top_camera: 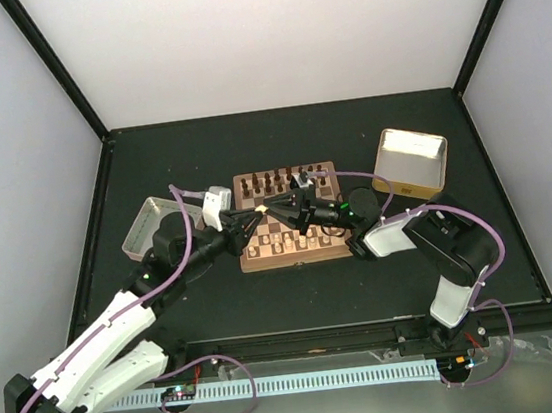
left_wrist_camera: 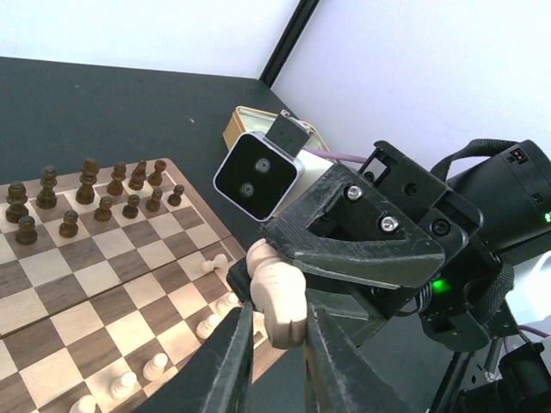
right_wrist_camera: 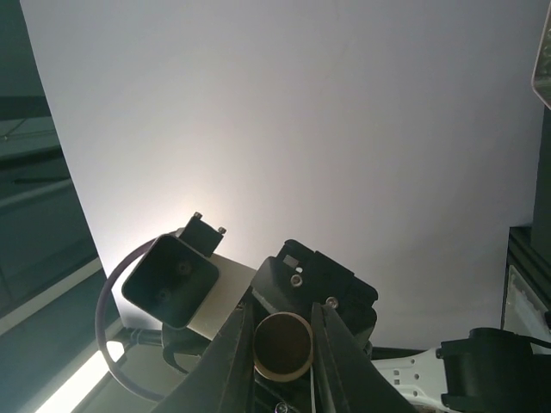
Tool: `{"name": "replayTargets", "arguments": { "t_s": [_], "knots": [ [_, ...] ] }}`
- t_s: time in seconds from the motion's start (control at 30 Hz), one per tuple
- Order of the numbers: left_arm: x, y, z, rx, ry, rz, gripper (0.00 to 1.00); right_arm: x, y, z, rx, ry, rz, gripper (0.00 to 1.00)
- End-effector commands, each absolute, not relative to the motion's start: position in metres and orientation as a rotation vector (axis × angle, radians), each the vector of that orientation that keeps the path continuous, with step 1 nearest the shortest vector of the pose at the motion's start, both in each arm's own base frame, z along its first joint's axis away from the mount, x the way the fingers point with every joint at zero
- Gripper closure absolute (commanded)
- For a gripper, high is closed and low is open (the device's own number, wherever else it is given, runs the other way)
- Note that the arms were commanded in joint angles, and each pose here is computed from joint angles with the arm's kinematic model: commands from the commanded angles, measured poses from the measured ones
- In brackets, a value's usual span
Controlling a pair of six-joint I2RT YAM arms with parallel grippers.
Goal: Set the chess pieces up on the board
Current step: Place the chess piece on the chessboard.
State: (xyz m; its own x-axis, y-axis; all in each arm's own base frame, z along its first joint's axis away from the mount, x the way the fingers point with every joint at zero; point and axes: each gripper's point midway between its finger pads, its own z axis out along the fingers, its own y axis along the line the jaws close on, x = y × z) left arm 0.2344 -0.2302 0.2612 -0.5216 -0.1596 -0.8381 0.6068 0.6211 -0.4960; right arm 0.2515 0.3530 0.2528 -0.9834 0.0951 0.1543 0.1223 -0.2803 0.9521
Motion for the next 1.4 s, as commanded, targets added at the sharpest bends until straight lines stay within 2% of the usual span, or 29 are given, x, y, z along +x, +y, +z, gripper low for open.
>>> {"name": "replayTargets", "arguments": {
  "t_s": [0.0, 0.17, 0.33, 0.53, 0.6, 0.93, 1.1, 1.37],
  "knots": [
    [0.24, -0.232, 0.273, 0.345, 1.849, -1.007, 0.83, 0.245, 0.353, 0.251, -0.215, -1.886, -2.51, 0.92],
    [0.242, -0.232, 0.271, 0.333, 1.86, -1.002, 0.84, 0.244, 0.353, 0.243, -0.214, -1.919, -2.489, 0.92],
    [0.244, -0.23, 0.268, 0.324, 1.892, -0.98, 0.95, 0.244, 0.352, 0.242, -0.21, -1.933, -2.488, 0.88],
    [0.237, -0.216, 0.232, 0.322, 2.134, -0.844, 0.97, 0.25, 0.345, 0.215, -0.247, -2.106, -2.406, 0.52],
    [0.232, -0.207, 0.214, 0.316, 2.242, -0.774, 0.97, 0.254, 0.335, 0.204, -0.285, -2.176, -2.382, 0.48],
    [0.204, -0.199, 0.151, 0.352, 2.701, -0.605, 0.94, 0.283, 0.281, 0.183, -0.362, -2.717, -2.198, 0.44],
    [0.208, -0.215, 0.133, 0.417, 2.783, -0.543, 0.95, 0.295, 0.247, 0.182, -0.452, -3.051, -2.001, 0.44],
    [0.226, -0.231, 0.111, 0.466, 2.865, -0.37, 0.95, 0.297, 0.224, 0.192, -0.514, -3.222, -1.916, 0.44]
  ]
}}
